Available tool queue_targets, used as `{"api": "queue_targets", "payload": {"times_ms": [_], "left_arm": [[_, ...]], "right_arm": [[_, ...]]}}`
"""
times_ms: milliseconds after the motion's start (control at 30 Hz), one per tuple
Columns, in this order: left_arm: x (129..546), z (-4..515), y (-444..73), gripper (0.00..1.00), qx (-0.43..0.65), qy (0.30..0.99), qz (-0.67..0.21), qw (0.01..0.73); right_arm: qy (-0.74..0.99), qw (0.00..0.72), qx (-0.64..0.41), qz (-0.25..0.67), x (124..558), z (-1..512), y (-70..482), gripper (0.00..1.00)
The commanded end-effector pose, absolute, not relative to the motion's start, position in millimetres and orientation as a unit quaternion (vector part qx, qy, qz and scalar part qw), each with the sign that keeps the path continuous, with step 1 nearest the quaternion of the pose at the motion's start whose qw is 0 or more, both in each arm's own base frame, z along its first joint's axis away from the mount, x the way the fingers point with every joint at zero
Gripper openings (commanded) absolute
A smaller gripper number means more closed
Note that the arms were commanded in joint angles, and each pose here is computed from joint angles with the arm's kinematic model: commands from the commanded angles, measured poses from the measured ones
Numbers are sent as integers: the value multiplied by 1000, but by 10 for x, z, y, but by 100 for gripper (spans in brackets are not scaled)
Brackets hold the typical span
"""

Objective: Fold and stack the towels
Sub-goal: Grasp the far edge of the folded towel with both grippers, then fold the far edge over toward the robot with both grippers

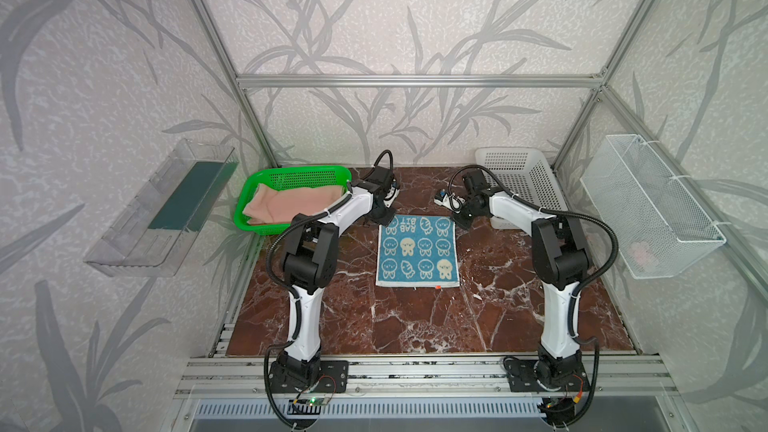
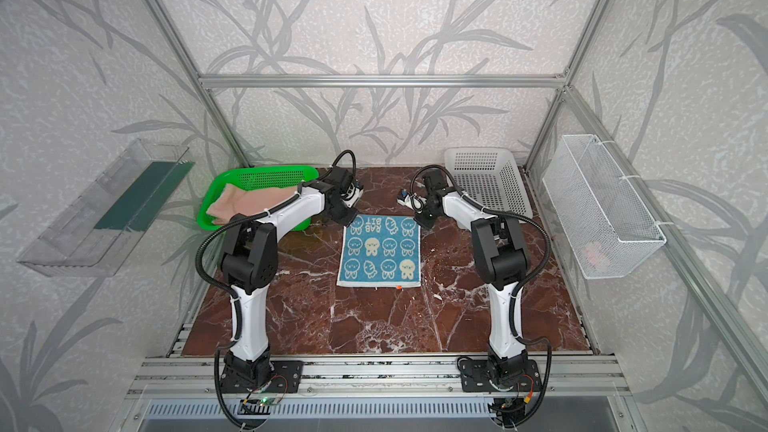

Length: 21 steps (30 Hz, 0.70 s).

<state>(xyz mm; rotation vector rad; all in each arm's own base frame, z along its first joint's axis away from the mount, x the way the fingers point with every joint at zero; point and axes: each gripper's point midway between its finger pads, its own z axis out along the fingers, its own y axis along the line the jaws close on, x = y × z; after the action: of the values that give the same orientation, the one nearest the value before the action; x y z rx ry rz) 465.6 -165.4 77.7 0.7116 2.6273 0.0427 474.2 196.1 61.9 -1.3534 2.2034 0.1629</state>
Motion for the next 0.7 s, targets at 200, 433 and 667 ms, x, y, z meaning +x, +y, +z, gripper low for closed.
{"api": "queue_targets", "payload": {"times_ms": [200, 433, 667], "left_arm": [[4837, 1089, -1485, 0, 260, 922, 75, 276], [4691, 1186, -1444, 0, 251, 917, 70, 301], [4467, 1183, -1457, 0, 252, 919, 57, 297]], "right_arm": [[798, 362, -480, 48, 4970, 1097, 1994, 0], [786, 369, -493, 58, 4758, 1071, 1984, 0], [775, 382, -499, 66, 4589, 1122, 1979, 0]]}}
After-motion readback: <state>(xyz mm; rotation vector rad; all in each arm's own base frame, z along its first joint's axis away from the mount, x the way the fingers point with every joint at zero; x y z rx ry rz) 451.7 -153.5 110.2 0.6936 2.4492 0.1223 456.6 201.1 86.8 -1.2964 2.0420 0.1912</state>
